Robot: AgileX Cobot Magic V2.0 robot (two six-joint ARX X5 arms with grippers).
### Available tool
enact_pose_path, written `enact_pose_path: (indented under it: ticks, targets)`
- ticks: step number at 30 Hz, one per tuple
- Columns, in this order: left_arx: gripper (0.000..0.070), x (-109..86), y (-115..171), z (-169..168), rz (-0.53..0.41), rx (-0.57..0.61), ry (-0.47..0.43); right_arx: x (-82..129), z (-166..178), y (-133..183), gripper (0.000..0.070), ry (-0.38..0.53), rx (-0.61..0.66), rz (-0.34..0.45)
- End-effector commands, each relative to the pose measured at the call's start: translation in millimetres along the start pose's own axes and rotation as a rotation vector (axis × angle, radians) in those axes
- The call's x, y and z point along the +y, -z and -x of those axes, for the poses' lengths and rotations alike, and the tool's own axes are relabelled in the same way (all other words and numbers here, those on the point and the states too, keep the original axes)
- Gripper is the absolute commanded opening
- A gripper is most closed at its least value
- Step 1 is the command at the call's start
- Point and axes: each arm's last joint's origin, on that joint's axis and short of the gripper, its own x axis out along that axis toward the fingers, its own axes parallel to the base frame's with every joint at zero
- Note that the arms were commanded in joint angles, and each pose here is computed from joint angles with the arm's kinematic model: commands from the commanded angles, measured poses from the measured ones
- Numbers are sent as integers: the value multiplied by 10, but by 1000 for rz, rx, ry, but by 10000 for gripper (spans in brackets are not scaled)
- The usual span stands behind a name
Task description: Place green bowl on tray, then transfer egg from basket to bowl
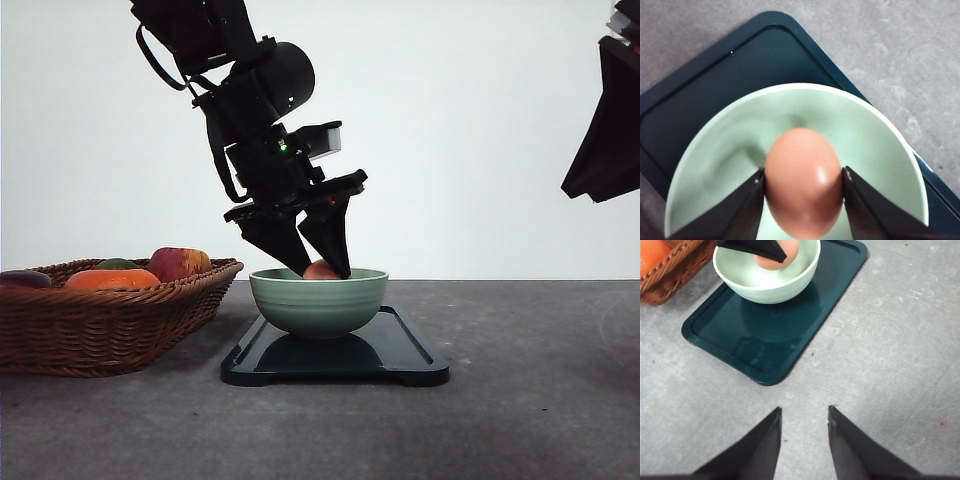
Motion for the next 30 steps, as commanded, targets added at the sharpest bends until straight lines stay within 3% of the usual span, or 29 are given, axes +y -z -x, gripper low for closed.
enact_pose_path:
  ticks: [1,30]
  targets:
    - [227,-28,-8,-119,-14,6,5,8,-11,-17,180,-7,-5,5]
    - [228,-16,44,-209,-8,40,8,8,-11,-17,180,-7,-6,5]
